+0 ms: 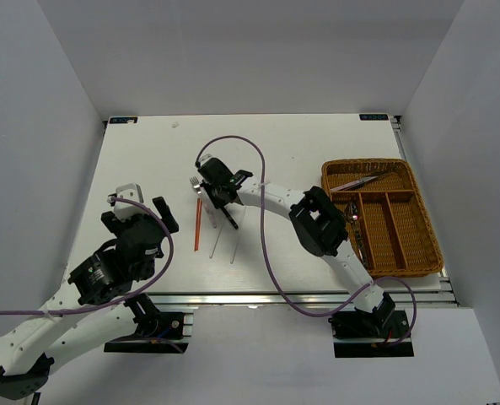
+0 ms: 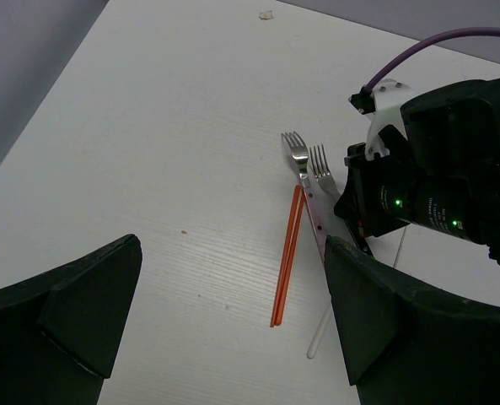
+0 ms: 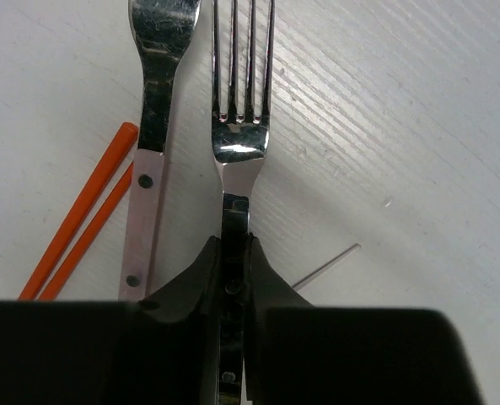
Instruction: Sort the eating utensils into containers
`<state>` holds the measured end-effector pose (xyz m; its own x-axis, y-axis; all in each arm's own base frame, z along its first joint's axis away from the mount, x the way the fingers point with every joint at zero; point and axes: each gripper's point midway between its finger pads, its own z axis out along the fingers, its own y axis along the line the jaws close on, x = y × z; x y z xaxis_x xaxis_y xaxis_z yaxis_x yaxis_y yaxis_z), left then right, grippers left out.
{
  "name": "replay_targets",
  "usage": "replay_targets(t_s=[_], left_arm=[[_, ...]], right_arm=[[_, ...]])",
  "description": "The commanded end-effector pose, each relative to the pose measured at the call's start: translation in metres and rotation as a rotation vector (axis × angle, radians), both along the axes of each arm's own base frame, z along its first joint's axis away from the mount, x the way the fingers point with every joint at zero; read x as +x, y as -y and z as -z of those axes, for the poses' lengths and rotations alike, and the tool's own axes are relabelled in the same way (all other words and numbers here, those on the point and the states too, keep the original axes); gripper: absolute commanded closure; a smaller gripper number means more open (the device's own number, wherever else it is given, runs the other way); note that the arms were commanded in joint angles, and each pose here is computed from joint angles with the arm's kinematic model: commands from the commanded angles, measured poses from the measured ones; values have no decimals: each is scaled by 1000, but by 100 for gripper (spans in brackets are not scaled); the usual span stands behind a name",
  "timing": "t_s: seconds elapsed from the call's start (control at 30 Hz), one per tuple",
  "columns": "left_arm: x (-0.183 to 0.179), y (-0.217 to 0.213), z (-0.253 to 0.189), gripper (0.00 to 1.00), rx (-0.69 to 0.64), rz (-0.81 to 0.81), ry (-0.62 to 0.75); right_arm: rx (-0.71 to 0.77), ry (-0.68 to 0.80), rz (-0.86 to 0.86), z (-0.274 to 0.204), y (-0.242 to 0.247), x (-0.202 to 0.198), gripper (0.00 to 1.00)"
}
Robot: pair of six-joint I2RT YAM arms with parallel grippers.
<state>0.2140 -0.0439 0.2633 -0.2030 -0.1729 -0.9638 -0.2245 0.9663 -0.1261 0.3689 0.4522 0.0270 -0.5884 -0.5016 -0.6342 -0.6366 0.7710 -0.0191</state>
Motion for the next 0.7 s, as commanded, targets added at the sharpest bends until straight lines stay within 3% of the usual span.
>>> replay_targets(t_s=[0.0, 0.17, 0.4, 0.57, 0.67], left_arm=[[1, 1, 3, 2, 7, 2, -5], [2, 1, 3, 2, 10, 1, -6], [1, 1, 2, 2, 6, 1, -3], [1, 1, 3, 2, 7, 4, -5], [0, 0, 2, 2, -5, 8, 1]], right_arm=[[20, -11, 19, -5, 2, -1, 98], [97, 20, 45, -36, -6, 6, 100], [264, 87, 115, -120, 10, 26, 100], [328, 129, 165, -165, 66, 35, 100], [288, 110, 179, -166, 129, 23, 100]])
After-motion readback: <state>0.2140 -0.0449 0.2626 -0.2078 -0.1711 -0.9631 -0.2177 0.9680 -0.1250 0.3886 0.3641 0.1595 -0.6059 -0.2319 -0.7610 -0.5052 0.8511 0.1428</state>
